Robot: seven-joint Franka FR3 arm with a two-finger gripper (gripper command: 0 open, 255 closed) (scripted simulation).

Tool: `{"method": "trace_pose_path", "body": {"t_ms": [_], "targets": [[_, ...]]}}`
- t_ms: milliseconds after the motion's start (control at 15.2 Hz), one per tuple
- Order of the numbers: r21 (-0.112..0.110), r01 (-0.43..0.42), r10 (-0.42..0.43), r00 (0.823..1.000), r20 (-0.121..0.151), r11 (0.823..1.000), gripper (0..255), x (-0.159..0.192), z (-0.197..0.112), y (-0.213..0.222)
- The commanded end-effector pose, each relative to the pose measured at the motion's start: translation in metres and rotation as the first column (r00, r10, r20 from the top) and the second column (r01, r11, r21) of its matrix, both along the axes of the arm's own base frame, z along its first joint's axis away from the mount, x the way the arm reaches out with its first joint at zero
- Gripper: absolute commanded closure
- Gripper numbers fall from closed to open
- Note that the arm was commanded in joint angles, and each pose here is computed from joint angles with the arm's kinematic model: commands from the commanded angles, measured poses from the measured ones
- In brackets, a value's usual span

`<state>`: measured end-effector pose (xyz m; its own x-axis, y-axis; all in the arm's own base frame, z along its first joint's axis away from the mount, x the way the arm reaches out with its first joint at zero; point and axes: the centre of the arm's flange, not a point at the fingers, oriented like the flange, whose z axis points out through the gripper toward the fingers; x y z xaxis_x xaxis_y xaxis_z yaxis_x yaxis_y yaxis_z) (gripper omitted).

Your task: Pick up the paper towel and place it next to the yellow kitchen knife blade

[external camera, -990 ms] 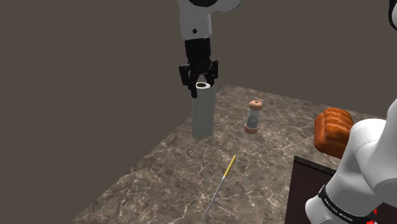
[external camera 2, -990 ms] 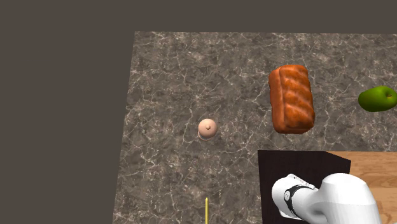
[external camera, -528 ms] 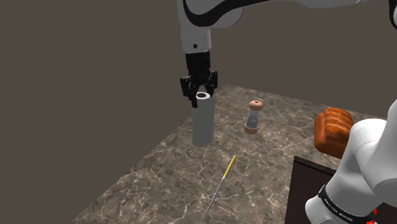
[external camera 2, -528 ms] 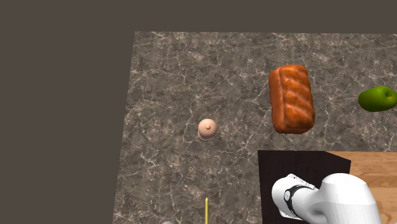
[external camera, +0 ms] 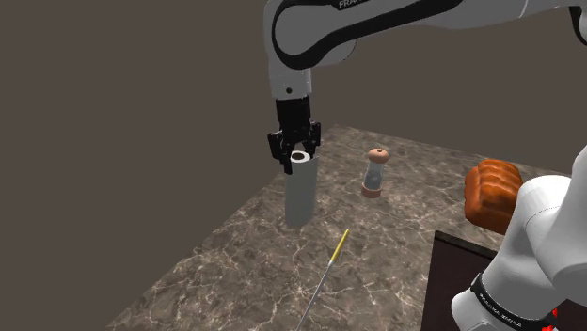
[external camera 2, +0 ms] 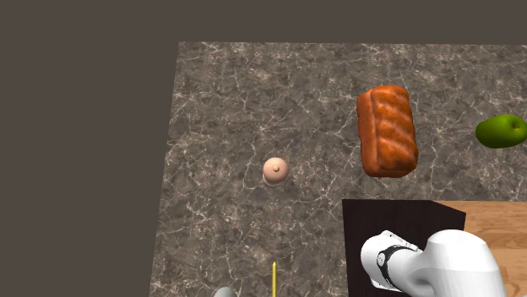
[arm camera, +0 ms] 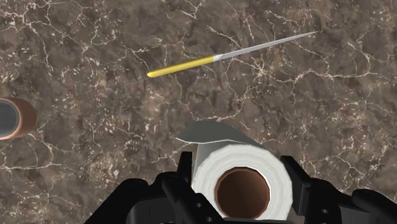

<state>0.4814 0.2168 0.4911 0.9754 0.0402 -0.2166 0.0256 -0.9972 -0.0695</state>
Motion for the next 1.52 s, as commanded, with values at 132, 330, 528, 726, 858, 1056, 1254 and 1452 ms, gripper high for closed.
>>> {"method": "trace_pose_path", "body": {"t_ms": [132,330,528,726,858,1056,1254,1452], "targets": [[0.000,0.000,0.000,1.000,0.001,1.000,255,-0.001,-0.022,0.001],[0.000,0.000,0.000,1.000,0.001,1.000,255,-0.001,-0.037,0.001],[0.000,0.000,0.000,1.000,0.001,1.000,255,-0.001,-0.053,0.001],[0.000,0.000,0.000,1.000,0.001,1.000,255,-0.001,-0.069,0.001],[0.000,0.000,0.000,1.000,0.001,1.000,255,-0.001,-0.074,0.001],[0.000,0.000,0.000,1.000,0.001,1.000,255,-0.001,-0.074,0.001],[0.000,0.000,0.000,1.000,0.001,1.000,255,-0.001,-0.074,0.001],[0.000,0.000,0.000,1.000,0.001,1.000,0,-0.001,-0.074,0.001]]}}
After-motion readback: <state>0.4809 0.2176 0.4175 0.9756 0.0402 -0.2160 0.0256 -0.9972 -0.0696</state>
